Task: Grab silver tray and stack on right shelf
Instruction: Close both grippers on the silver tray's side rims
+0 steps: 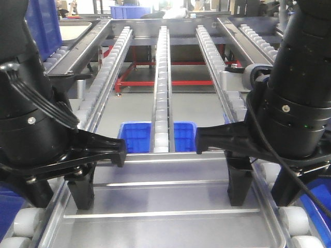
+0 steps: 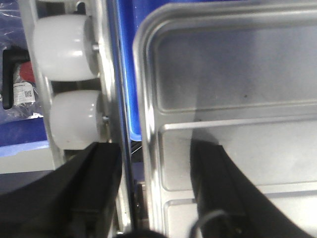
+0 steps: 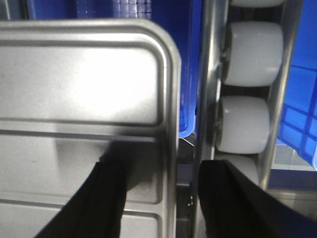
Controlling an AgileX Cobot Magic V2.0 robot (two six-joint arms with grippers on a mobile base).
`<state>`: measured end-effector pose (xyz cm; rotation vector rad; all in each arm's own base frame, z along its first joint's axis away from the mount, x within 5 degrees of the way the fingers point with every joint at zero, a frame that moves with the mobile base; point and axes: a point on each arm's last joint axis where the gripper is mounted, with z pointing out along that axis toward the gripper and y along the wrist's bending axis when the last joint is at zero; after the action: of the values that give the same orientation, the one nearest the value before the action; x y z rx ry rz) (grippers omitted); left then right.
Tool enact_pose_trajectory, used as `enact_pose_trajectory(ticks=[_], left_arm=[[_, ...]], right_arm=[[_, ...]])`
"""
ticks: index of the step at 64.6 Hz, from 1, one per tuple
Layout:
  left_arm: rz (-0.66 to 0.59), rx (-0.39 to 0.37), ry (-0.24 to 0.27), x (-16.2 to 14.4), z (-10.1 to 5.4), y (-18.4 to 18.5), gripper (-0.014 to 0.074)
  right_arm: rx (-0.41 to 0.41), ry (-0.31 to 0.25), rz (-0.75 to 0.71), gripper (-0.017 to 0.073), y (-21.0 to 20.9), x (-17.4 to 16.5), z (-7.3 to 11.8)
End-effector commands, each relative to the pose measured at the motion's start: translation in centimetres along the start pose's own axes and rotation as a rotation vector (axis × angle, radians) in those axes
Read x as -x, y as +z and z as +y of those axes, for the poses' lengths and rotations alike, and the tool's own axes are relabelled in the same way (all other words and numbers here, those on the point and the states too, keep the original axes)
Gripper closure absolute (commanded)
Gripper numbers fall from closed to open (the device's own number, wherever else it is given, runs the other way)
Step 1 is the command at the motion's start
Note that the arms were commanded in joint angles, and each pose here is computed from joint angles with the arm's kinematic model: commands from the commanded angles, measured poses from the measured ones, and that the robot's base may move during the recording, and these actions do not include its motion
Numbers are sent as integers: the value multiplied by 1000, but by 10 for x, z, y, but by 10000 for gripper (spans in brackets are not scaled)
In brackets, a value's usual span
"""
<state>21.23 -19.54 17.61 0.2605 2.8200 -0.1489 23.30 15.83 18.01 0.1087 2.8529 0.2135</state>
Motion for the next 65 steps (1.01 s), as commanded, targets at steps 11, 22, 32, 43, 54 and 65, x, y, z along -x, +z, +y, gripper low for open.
enact_pose_trajectory(ticks=[11, 22, 32, 43, 54, 65], left_arm=[[-69, -54, -11, 9, -6, -9, 352], [-69, -54, -11, 9, -6, -9, 352], [-67, -53, -11, 9, -6, -9, 352], [-67, -53, -11, 9, -6, -9, 352], [-67, -52, -11, 9, -6, -8, 352], [-66, -52, -11, 9, -6, -8, 352]], right_arm=[[45, -8, -67, 113, -13, 8, 5], [45, -8, -67, 113, -13, 8, 5], [43, -9, -65, 113, -12, 8, 5], [34, -9, -52, 113, -8, 8, 5], [34, -10, -52, 113, -7, 8, 5], [34, -10, -52, 113, -7, 8, 5]])
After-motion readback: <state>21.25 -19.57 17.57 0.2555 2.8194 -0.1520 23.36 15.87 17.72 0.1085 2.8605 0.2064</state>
